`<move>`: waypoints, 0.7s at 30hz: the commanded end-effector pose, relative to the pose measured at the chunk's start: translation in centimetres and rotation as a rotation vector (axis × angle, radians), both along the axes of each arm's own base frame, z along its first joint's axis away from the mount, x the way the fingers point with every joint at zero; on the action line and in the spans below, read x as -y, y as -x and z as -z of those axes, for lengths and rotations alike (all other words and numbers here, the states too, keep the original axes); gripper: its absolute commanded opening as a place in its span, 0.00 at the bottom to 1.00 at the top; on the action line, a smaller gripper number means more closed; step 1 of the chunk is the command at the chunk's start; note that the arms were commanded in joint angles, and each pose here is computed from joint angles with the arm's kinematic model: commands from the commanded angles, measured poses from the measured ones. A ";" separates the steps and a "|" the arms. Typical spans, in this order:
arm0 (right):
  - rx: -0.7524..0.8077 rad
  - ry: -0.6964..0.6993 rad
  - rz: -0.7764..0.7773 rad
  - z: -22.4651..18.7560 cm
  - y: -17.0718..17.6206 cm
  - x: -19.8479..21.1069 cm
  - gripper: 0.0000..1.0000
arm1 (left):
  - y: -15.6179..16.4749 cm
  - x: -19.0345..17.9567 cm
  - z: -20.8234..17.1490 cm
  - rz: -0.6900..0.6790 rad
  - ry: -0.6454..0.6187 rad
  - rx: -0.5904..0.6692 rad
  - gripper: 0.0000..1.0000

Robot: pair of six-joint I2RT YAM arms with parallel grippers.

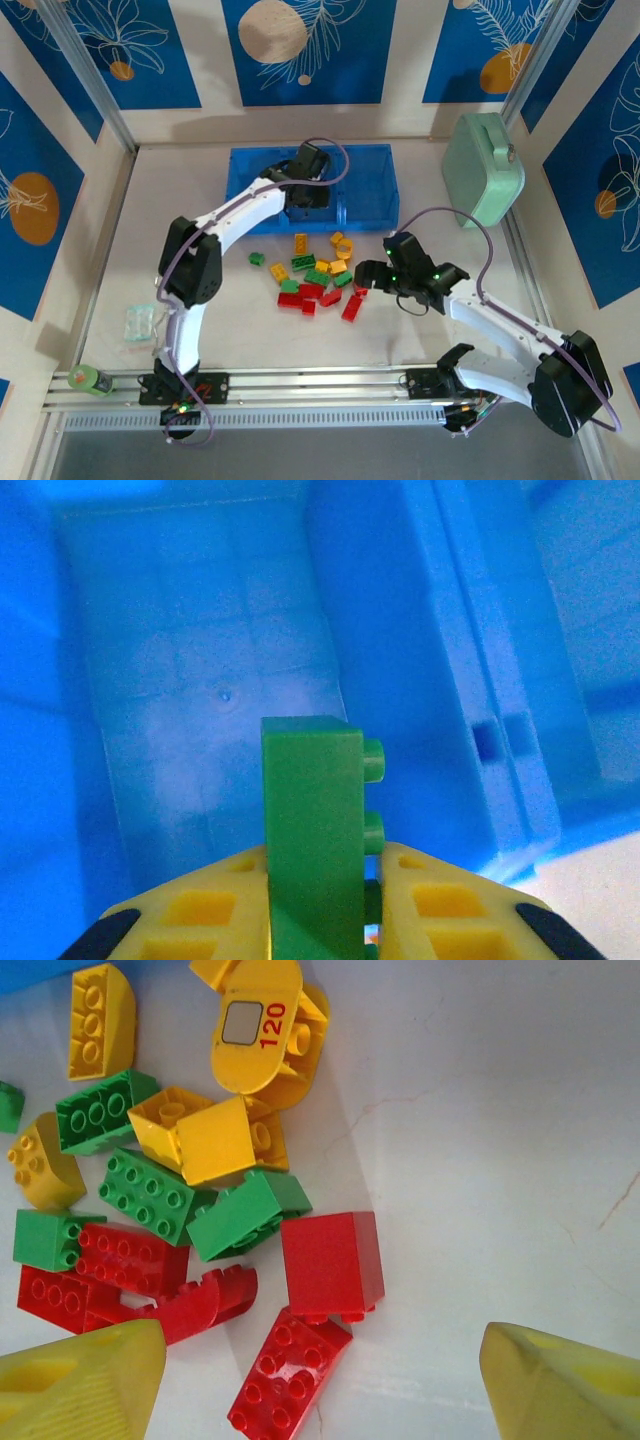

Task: Sort the legos into containers by color
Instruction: Place the lego in the container.

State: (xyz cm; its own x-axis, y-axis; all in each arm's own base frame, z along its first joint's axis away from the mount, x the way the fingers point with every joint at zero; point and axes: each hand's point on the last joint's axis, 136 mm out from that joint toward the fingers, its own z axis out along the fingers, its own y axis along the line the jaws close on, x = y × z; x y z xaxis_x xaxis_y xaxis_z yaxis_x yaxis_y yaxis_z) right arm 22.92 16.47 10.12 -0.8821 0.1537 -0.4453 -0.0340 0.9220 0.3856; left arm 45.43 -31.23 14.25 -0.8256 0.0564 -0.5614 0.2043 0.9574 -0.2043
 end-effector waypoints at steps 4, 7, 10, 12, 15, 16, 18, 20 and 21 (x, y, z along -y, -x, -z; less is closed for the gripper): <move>0.012 0.004 0.022 -0.9 0.8 0.8 0.83 | -2.0 -0.9 1.3 -0.007 -0.031 -0.049 0.27; 0.023 -0.004 0.022 -1.2 0.9 0.8 0.82 | -2.6 -1.2 1.5 -0.020 -0.024 -0.050 0.28; 0.032 -0.015 0.015 -1.7 0.9 0.6 0.82 | -3.1 -0.7 0.4 0.007 -0.011 -0.030 0.46; 0.039 -0.019 0.010 -1.9 0.9 0.5 0.82 | -3.3 -0.7 -0.9 0.010 -0.013 -0.013 0.64; 0.049 -0.015 -0.002 -2.3 1.1 0.2 0.82 | -3.0 -1.2 -3.7 0.001 -0.013 0.022 0.67; 0.051 -0.010 -0.006 -2.4 1.2 0.2 0.82 | -2.7 -1.3 -5.0 0.001 0.001 0.037 0.67; 0.058 0.000 -0.021 -2.6 1.3 -0.1 0.82 | -1.6 -1.1 -7.8 0.018 0.039 0.081 0.67; 0.063 0.014 -0.034 -2.7 1.4 -0.3 0.82 | 0.0 -1.0 -10.7 0.041 0.073 0.146 0.67; 0.064 0.019 -0.038 -2.8 1.4 -0.4 0.82 | 0.7 -1.1 -11.9 0.048 0.086 0.178 0.67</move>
State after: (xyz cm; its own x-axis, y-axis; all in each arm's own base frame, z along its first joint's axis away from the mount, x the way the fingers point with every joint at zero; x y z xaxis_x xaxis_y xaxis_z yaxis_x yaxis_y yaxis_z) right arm 21.26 16.81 11.74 -0.8701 0.1142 -0.4795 -0.0874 0.9216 0.3781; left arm 47.09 -30.15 19.32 -0.7938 0.0510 -0.6060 0.2224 0.9518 -0.2113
